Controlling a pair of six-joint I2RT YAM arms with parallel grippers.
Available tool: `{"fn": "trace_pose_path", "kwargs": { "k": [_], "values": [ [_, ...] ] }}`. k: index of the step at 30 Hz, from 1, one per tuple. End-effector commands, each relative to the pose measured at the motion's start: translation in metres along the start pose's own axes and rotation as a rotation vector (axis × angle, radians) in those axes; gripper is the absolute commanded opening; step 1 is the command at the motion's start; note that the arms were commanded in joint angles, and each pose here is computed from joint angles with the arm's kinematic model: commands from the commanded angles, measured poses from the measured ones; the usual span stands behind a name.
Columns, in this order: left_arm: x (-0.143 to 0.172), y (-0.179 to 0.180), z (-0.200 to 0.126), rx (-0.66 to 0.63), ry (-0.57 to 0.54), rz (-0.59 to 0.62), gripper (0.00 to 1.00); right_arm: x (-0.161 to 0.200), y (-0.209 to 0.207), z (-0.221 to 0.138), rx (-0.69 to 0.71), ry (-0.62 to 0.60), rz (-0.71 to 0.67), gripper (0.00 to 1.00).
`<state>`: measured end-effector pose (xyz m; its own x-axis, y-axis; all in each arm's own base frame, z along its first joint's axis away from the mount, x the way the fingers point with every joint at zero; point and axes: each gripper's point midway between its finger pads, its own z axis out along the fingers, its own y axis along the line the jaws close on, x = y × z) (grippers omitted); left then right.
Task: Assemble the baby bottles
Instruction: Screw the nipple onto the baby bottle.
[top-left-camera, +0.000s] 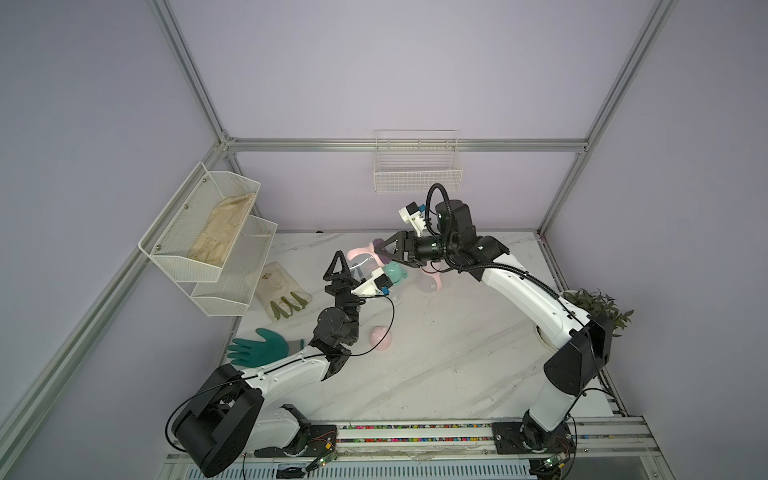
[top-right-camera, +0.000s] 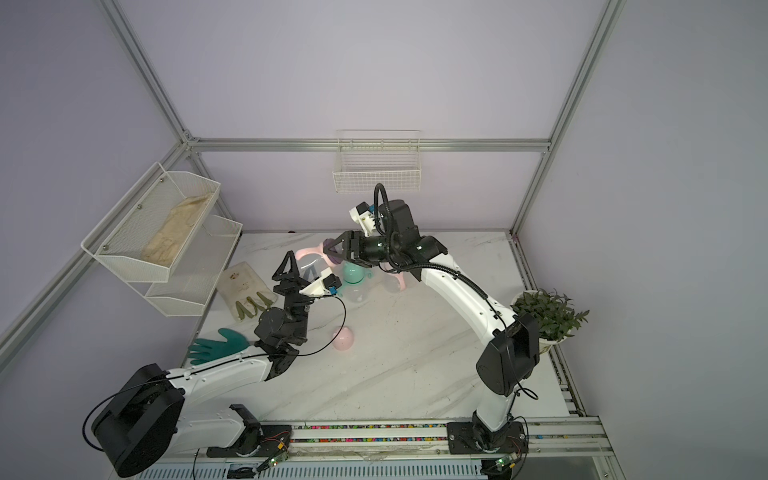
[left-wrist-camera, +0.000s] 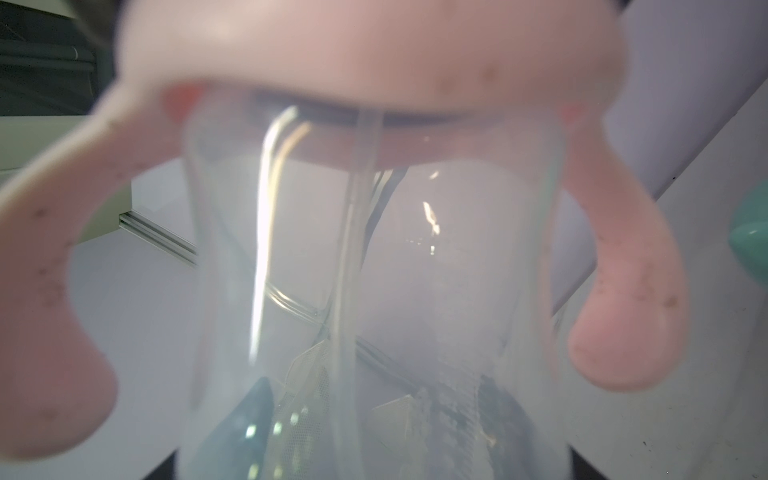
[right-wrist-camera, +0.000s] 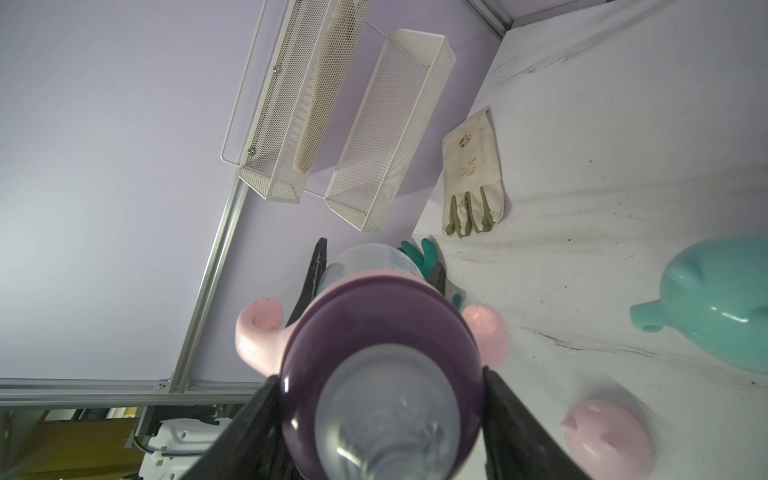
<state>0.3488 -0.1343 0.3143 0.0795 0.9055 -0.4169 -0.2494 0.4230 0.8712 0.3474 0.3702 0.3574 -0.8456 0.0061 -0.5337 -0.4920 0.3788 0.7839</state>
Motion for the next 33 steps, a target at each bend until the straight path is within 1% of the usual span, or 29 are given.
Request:
{"fn": "trace_pose_path", "kwargs": {
  "k": [1,2,3,5,7,9,11,12,13,14,17,19,23,26,30,33],
  "values": [
    [-0.032,-0.008,-0.009,0.166,-0.123,-0.180,0.00,-0.010,0.024,-0.040,0.097,-0.058,-0.285,0.79],
    [-0.035,-0.021,-0.014,0.281,-0.127,-0.230,0.00,-0.010,0.025,-0.051,0.143,-0.068,-0.335,0.83],
    [-0.039,-0.029,-0.019,0.367,-0.129,-0.278,0.00,-0.009,0.027,-0.062,0.183,-0.079,-0.384,0.86],
    [-0.049,-0.039,-0.029,0.497,-0.149,-0.370,0.00,-0.005,0.029,-0.087,0.271,-0.087,-0.469,0.88],
    [-0.060,-0.057,-0.046,0.669,-0.187,-0.395,0.00,-0.001,0.031,-0.108,0.346,-0.086,-0.508,0.88],
    [-0.073,-0.068,-0.064,0.835,-0.218,-0.434,0.00,0.009,0.034,-0.125,0.379,-0.079,-0.548,0.88],
    [-0.089,-0.074,-0.085,1.024,-0.250,-0.500,0.00,0.027,0.041,-0.134,0.347,-0.044,-0.583,0.87],
    [-0.098,-0.076,-0.100,1.145,-0.273,-0.536,0.00,0.037,0.045,-0.136,0.314,-0.022,-0.590,0.86],
    [-0.109,-0.074,-0.115,1.282,-0.298,-0.574,0.00,0.047,0.047,-0.135,0.279,0.006,-0.587,0.82],
    [-0.118,-0.069,-0.121,1.371,-0.300,-0.619,0.00,0.057,0.049,-0.135,0.247,0.030,-0.578,0.79],
    [-0.138,-0.057,-0.135,1.538,-0.328,-0.668,0.00,0.081,0.053,-0.142,0.203,0.076,-0.563,0.77],
    [-0.145,-0.049,-0.140,1.578,-0.365,-0.683,0.00,0.092,0.048,-0.147,0.217,0.101,-0.564,0.78],
    [-0.151,-0.037,-0.148,1.593,-0.431,-0.691,0.00,0.110,0.040,-0.152,0.232,0.174,-0.555,0.78],
    [-0.152,-0.031,-0.151,1.588,-0.451,-0.694,0.00,0.115,0.034,-0.150,0.240,0.195,-0.556,0.78],
    [-0.151,-0.031,-0.149,1.578,-0.443,-0.693,0.00,0.119,0.039,-0.145,0.184,0.211,-0.559,0.79],
    [-0.150,-0.031,-0.149,1.573,-0.440,-0.691,0.00,0.121,0.037,-0.141,0.171,0.232,-0.548,0.79]
  ]
}}
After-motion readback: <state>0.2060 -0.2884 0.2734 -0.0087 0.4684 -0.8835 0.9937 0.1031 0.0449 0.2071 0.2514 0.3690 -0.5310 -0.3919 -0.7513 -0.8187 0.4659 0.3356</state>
